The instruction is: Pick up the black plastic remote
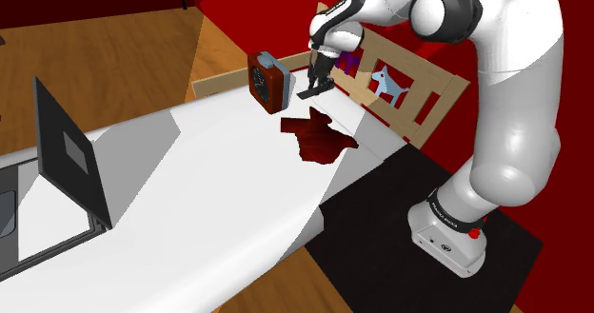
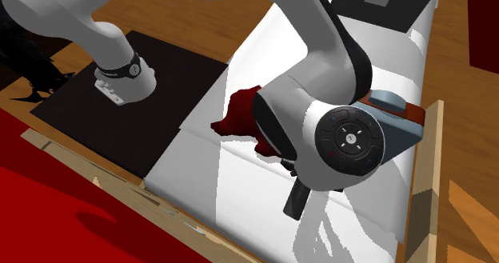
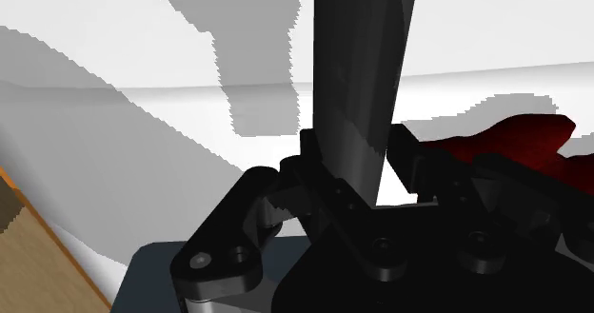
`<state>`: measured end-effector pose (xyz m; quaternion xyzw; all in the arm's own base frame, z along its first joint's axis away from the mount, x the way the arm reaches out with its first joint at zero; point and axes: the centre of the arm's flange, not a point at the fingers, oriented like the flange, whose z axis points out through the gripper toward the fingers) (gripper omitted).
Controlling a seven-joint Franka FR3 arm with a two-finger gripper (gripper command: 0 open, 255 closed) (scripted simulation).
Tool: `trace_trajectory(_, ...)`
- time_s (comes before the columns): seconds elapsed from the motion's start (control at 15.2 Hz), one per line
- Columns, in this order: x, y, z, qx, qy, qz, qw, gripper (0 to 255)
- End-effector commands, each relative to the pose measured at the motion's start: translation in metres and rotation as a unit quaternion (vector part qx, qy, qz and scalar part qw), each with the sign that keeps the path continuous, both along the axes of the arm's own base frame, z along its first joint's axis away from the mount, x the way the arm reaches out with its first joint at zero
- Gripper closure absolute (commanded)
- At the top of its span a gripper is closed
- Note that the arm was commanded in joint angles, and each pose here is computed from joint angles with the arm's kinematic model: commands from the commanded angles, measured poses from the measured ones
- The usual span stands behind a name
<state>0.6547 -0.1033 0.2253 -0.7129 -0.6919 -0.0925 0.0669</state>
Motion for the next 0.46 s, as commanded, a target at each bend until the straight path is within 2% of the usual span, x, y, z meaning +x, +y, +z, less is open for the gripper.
trace_trajectory(0.0,0.0,-0.001,0.01,0.0,0.0,0.0,1.0,255)
trace_trajectory(0.26,0.0,-0.001,0.031,0.0,0.0,0.0,1.0,255)
trace_trajectory(0.4,0.0,-0.001,0.032,0.0,0.0,0.0,1.0,255)
